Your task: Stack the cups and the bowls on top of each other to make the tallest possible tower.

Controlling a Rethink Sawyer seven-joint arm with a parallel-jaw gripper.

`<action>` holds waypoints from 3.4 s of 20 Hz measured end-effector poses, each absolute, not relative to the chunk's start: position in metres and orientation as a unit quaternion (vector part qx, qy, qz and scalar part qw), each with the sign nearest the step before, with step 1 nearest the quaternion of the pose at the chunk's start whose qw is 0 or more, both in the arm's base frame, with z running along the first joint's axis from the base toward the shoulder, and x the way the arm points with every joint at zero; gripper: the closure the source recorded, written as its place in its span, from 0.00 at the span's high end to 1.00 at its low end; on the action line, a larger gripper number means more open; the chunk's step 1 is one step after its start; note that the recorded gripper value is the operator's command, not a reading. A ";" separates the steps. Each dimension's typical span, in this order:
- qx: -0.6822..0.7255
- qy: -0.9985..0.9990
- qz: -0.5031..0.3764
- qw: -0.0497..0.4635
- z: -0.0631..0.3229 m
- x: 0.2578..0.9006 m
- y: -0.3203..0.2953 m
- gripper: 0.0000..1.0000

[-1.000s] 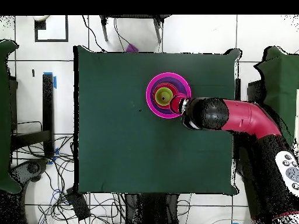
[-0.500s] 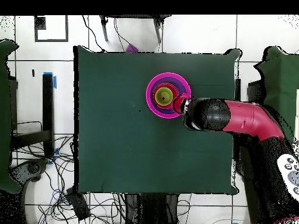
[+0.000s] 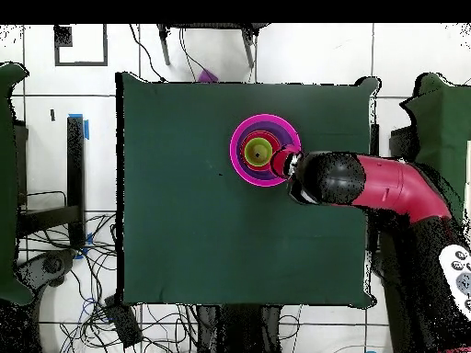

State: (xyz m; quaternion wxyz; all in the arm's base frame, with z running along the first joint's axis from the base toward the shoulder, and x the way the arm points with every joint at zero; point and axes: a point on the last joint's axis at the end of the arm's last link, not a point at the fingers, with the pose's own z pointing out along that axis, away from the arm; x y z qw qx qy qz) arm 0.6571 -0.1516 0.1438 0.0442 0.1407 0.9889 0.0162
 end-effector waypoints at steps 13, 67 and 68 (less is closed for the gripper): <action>0.125 0.991 0.025 0.037 0.152 0.667 -0.110 0.00; 0.127 0.991 0.022 0.021 0.118 0.656 -0.101 1.00; 0.126 0.992 0.022 0.021 0.118 0.656 -0.100 1.00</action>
